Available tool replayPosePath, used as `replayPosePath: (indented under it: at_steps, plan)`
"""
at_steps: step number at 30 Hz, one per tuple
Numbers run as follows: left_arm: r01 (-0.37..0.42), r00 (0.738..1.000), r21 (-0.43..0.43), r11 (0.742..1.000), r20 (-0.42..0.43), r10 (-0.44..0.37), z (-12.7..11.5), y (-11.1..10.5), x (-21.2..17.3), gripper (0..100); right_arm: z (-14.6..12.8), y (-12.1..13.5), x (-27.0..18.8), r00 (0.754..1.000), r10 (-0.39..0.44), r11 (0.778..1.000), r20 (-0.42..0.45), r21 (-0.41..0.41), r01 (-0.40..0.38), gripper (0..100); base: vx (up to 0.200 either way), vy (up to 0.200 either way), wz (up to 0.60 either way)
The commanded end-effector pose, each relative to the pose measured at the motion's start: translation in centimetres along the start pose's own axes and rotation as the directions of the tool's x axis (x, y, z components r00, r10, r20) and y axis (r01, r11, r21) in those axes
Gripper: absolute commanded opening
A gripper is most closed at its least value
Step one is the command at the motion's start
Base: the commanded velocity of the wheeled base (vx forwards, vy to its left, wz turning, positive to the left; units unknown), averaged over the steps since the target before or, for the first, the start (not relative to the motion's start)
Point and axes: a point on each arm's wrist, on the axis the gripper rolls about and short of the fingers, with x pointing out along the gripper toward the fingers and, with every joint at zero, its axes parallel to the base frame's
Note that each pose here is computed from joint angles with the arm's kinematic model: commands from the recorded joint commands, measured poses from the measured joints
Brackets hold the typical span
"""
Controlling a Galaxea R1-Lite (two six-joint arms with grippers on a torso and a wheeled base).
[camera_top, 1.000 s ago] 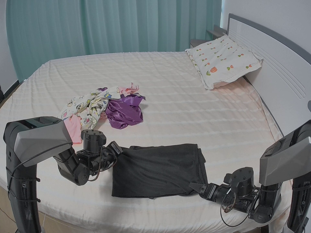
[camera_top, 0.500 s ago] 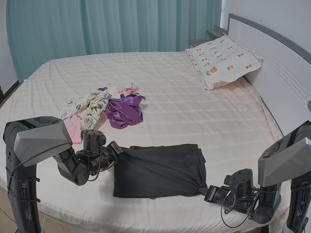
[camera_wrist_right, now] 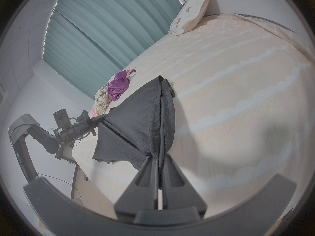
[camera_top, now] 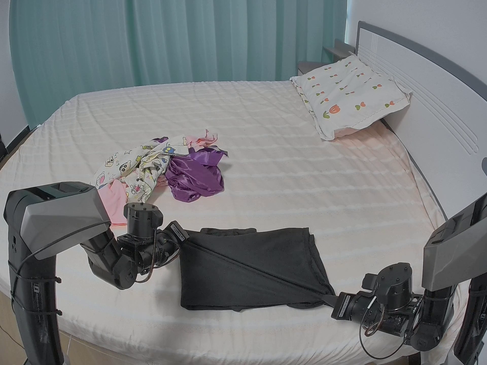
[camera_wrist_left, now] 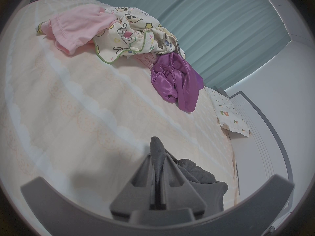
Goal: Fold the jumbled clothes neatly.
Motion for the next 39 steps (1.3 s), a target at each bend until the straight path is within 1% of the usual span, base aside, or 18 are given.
replayPosePath:
  at_steps: [1, 2, 3, 4, 8, 13, 14, 16, 18, 19, 20, 22, 23, 24, 27, 28, 34, 39]
  plan:
    - [0.001, 1.000, 0.000, 1.000, -0.012, -0.001, -0.1, 0.1, 0.0, 0, -0.8, -0.5, 0.8, 0.999, -0.021, 1.000, -0.033, -0.006, 0.021, 0, 0.000, 0.000, 0.00]
    - [0.001, 1.000, 0.000, 1.000, -0.014, -0.001, -0.2, 0.1, -0.1, 100, -0.9, -0.6, 1.1, 0.999, -0.023, 1.000, -0.039, -0.007, 0.023, 0, 0.000, 0.000, 0.00]
    - [0.002, 1.000, 0.000, 1.000, -0.015, -0.002, -0.1, 0.1, -0.1, 100, -1.0, -0.6, 1.3, 0.999, -0.023, 1.000, -0.044, -0.007, 0.023, 0, 0.000, 0.000, 0.00]
    - [0.008, 1.000, 0.001, 1.000, -0.023, -0.008, -0.3, 0.0, -0.1, 100, -0.9, -0.5, 1.7, 0.999, -0.015, 1.000, -0.042, -0.006, 0.015, 100, 0.000, 0.000, 0.00]
    - [0.023, 0.999, 0.001, 1.000, -0.038, -0.023, -0.3, -0.1, -0.2, 100, -0.7, -0.4, 2.2, 1.000, 0.000, 1.000, -0.031, 0.001, 0.000, 100, 0.000, 0.000, 0.00]
    - [0.022, 0.999, 0.001, 1.000, -0.046, -0.022, -0.4, -0.1, -1.0, 100, 1.5, -0.3, 1.7, 0.998, 0.022, 0.999, 0.056, 0.029, -0.024, 100, 0.000, 0.000, 0.00]
    - [0.022, 0.999, 0.001, 1.000, -0.046, -0.022, -0.4, -0.1, -1.0, 100, 1.5, -0.3, 1.7, 0.998, 0.022, 0.999, 0.056, 0.029, -0.024, 100, 0.000, 0.000, 0.00]
    - [0.027, 0.997, 0.002, 1.000, -0.070, -0.027, -0.5, -0.1, -3.1, 100, 3.1, -0.8, 1.2, 0.993, 0.010, 0.998, 0.120, 0.057, -0.017, 100, 0.000, 0.000, 0.00]
    - [0.056, 0.990, 0.004, 0.998, -0.130, -0.055, -0.9, 0.0, -4.8, 100, 4.3, -1.3, 1.0, 0.986, -0.003, 0.997, 0.169, 0.079, -0.010, 100, 0.000, 0.000, 0.00]
    - [0.056, 0.990, 0.004, 0.998, -0.130, -0.055, -0.9, 0.0, -4.8, 100, 4.3, -1.3, 1.0, 0.986, -0.003, 0.997, 0.169, 0.079, -0.010, 100, 0.000, 0.000, 0.00]
    - [0.097, 0.970, 0.004, 0.995, -0.224, -0.093, -1.6, 0.4, -6.3, 100, 5.5, -1.6, 1.6, 0.979, 0.002, 0.996, 0.206, 0.088, -0.021, 100, 0.000, 0.000, 0.00]
    - [0.137, 0.946, 0.034, 0.990, -0.301, -0.120, -2.4, 0.7, -7.1, 100, 6.3, -1.7, 2.4, 0.973, 0.006, 0.995, 0.229, 0.092, -0.028, 100, 0.000, 0.000, 0.00]
    - [0.137, 0.946, 0.034, 0.990, -0.301, -0.120, -2.4, 0.7, -7.1, 100, 6.3, -1.7, 2.4, 0.973, 0.006, 0.995, 0.229, 0.092, -0.028, 100, 0.000, 0.000, 0.00]
    - [0.152, 0.932, 0.104, 0.983, -0.345, -0.108, -3.0, 1.3, -7.6, 100, 6.9, -1.7, 3.4, 0.974, 0.006, 0.995, 0.225, 0.096, -0.028, 100, 0.000, 0.000, 0.00]
    - [0.161, 0.921, 0.189, 0.969, -0.382, -0.079, -3.9, 1.9, -7.9, 100, 8.0, -1.6, 4.8, 0.977, 0.002, 0.995, 0.213, 0.102, -0.024, 100, 0.000, 0.000, 0.00]
    - [0.164, 0.917, 0.201, 0.966, -0.392, -0.075, -4.3, 2.0, -8.0, 100, 8.5, -1.6, 5.3, 0.976, -0.002, 0.994, 0.216, 0.106, -0.021, 100, 0.000, 0.000, 0.00]
    - [0.169, 0.908, 0.210, 0.963, -0.414, -0.069, -4.9, 1.9, -8.2, 100, 10.6, -2.0, 8.0, 0.981, -0.004, 0.993, 0.196, 0.120, -0.020, 100, 0.000, 0.000, 0.00]
    - [0.191, 0.896, 0.222, 0.956, -0.437, -0.078, -5.6, 1.4, -9.1, 100, 11.1, -2.3, 9.8, 0.987, 0.026, 0.992, 0.159, 0.120, -0.046, 100, 0.000, 0.000, 0.00]
